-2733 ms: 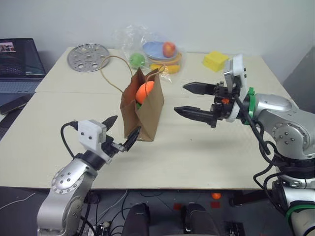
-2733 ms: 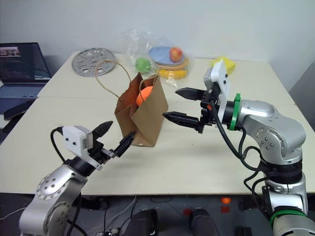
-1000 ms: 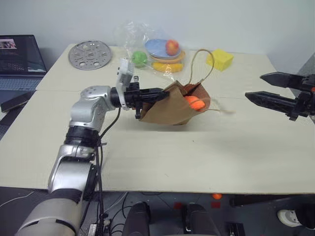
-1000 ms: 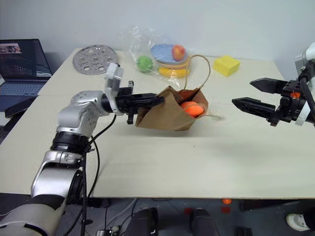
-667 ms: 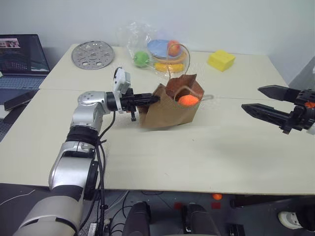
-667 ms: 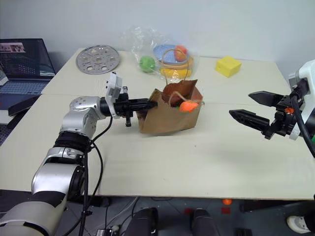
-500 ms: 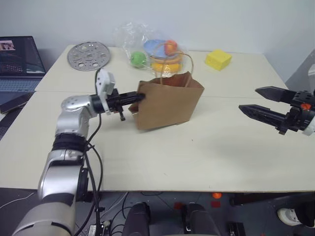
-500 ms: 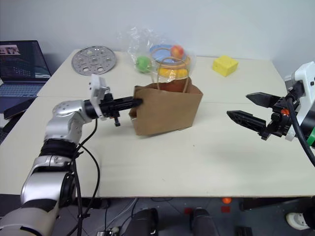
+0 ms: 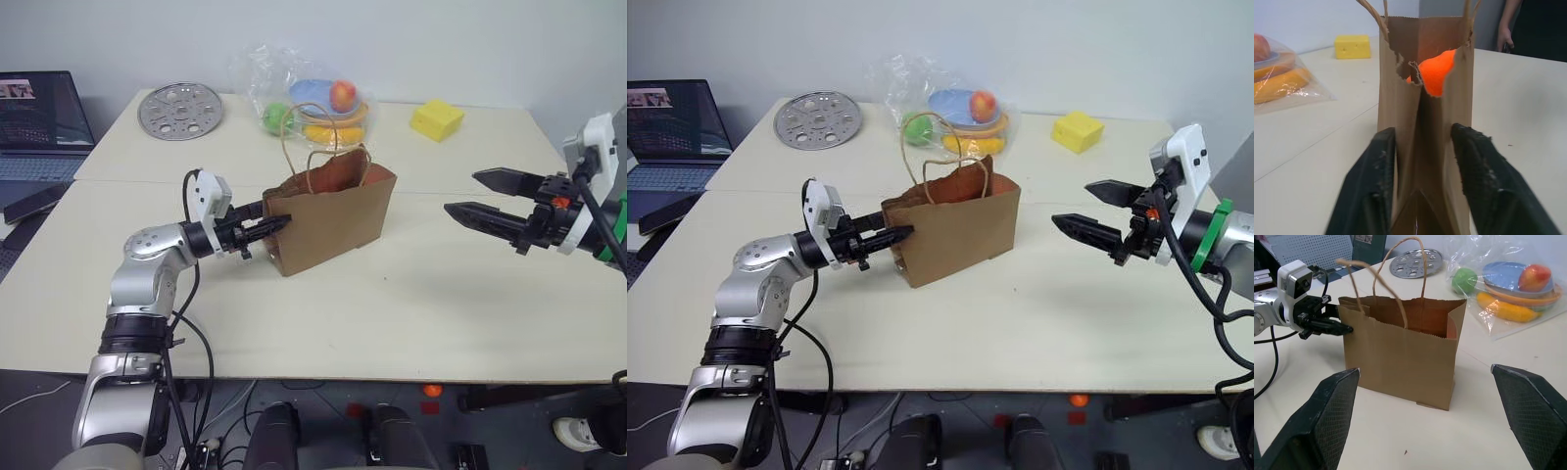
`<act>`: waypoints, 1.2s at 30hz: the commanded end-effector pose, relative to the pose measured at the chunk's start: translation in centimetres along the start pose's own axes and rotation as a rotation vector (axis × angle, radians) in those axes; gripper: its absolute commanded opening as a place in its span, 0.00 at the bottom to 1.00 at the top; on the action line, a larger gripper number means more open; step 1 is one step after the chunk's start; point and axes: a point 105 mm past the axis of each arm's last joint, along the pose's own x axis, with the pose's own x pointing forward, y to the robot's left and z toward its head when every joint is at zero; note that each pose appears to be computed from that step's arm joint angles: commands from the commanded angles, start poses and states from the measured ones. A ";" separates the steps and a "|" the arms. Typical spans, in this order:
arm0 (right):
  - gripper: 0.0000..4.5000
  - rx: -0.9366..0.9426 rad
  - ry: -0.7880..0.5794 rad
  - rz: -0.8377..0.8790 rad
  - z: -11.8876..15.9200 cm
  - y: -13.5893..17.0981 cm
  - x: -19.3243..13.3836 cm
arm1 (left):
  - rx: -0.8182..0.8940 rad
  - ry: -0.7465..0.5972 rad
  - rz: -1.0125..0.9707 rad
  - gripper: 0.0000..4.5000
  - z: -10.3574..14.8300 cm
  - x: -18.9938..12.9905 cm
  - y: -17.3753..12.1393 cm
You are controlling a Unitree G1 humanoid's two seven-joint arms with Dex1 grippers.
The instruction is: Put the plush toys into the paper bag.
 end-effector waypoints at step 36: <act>1.00 -0.057 -0.035 -0.060 0.9 0.2 -0.9 | 0.037 -0.033 -0.029 0.02 0.0 4.6 0.1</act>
